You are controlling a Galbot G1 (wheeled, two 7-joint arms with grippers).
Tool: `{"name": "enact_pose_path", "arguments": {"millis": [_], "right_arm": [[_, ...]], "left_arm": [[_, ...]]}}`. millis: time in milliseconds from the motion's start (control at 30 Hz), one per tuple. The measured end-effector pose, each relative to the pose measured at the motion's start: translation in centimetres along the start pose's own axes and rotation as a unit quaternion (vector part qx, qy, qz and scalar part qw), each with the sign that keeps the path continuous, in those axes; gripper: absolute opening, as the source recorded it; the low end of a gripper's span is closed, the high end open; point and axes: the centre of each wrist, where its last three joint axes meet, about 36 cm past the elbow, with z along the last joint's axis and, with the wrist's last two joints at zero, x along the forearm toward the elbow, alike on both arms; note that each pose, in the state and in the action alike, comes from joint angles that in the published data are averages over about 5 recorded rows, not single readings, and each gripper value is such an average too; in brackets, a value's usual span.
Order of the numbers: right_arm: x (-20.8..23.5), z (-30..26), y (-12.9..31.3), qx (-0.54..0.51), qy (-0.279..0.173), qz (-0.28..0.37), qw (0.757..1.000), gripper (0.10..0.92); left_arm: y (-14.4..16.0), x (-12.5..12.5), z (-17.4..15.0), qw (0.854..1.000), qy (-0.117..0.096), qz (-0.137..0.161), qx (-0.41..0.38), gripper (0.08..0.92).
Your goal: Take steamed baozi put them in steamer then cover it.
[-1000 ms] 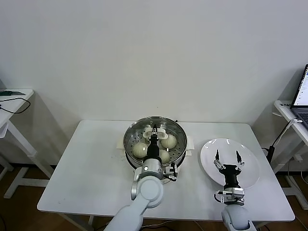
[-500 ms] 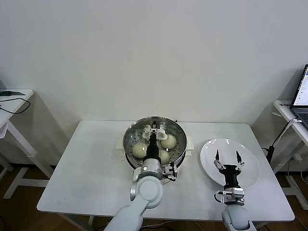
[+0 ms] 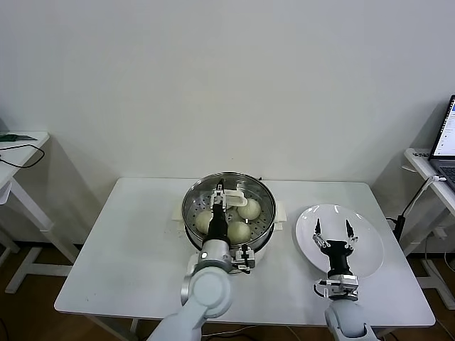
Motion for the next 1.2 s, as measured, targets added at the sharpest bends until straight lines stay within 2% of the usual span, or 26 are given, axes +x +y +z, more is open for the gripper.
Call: {"name": "enact_pose_path", "arguments": {"millis": [167, 433, 667, 867, 1200], "right_arm": [[-0.1, -0.3, -0.2, 0.003, -0.001, 0.0, 1.0, 0.823], [0.1, -1.0, -0.5, 0.009, 0.014, 0.001, 1.0, 0.823], [0.7, -2.2, -1.0, 0.001, 0.033, -0.005, 0.999, 0.823], [1.6, -3.3, -1.3, -0.018, 0.043, -0.018, 0.999, 0.823], [3.0, -4.4, -1.3, -0.037, 0.049, -0.025, 0.998, 0.823]], "left_arm": [[0.8, 1.7, 0.9, 1.0, -0.007, 0.014, 0.025, 0.818], [3.1, 4.3, 3.5, 0.997, -0.016, 0.012, 0.075, 0.823], [5.1, 5.6, 7.9, 0.987, -0.011, -0.007, 0.162, 0.823], [4.5, 5.4, 12.8, 0.963, -0.019, -0.008, 0.27, 0.823], [0.8, 5.0, 20.2, 0.902, -0.025, -0.009, 0.43, 0.823]]}}
